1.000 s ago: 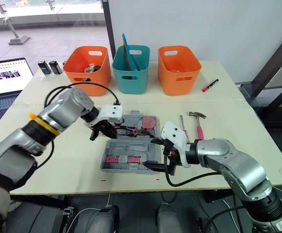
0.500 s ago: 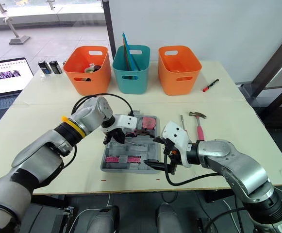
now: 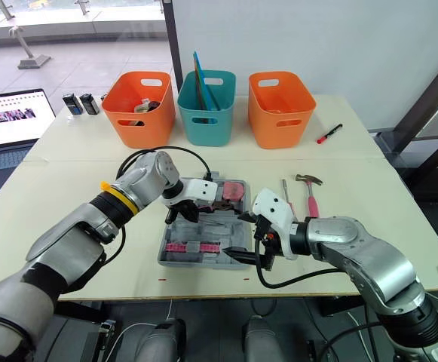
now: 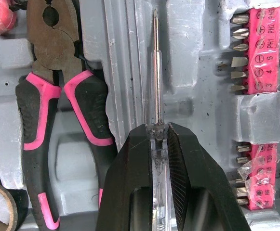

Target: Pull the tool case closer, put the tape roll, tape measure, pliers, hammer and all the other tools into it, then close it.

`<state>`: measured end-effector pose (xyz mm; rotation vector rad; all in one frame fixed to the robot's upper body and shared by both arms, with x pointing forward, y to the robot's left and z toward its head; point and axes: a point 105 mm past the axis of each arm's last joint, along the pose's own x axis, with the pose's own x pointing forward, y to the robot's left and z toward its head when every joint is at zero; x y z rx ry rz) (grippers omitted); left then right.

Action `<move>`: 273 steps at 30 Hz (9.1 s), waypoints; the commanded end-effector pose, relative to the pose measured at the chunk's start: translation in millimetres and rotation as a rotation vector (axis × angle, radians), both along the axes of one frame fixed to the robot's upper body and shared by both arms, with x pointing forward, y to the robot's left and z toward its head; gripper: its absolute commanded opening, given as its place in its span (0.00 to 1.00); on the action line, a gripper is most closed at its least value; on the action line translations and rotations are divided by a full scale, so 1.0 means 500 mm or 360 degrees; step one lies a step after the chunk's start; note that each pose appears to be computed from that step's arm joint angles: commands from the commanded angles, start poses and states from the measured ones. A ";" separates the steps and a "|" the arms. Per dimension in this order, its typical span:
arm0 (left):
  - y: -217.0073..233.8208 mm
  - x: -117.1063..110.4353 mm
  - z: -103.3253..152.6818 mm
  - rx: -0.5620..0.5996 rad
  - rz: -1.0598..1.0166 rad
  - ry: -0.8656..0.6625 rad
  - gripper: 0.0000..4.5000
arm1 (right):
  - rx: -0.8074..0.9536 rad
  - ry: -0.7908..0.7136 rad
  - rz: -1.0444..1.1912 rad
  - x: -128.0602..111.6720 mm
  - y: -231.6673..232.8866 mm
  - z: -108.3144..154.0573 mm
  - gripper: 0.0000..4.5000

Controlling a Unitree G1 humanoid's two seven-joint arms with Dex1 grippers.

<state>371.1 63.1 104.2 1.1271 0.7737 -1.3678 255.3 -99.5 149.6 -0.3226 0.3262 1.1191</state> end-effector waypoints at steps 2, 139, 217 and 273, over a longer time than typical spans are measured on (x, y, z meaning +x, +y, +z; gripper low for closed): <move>-0.010 -0.011 0.001 0.0008 -0.0066 -0.0003 0.01 | 0.0002 -0.0077 0.0019 0.001 0.003 0.019 1.00; 0.421 -0.128 0.028 -0.1306 0.1200 -0.0658 0.84 | 0.0023 -0.0141 -0.0268 0.074 -0.257 -0.038 1.00; 0.257 -0.235 0.203 -0.1538 0.0977 -0.0717 1.00 | 0.0012 0.0054 -0.1649 0.358 -0.294 -0.161 0.24; 0.206 -0.180 0.166 -0.1554 0.0767 -0.0526 1.00 | -0.0116 0.0054 -0.0515 0.057 -0.145 -0.108 0.99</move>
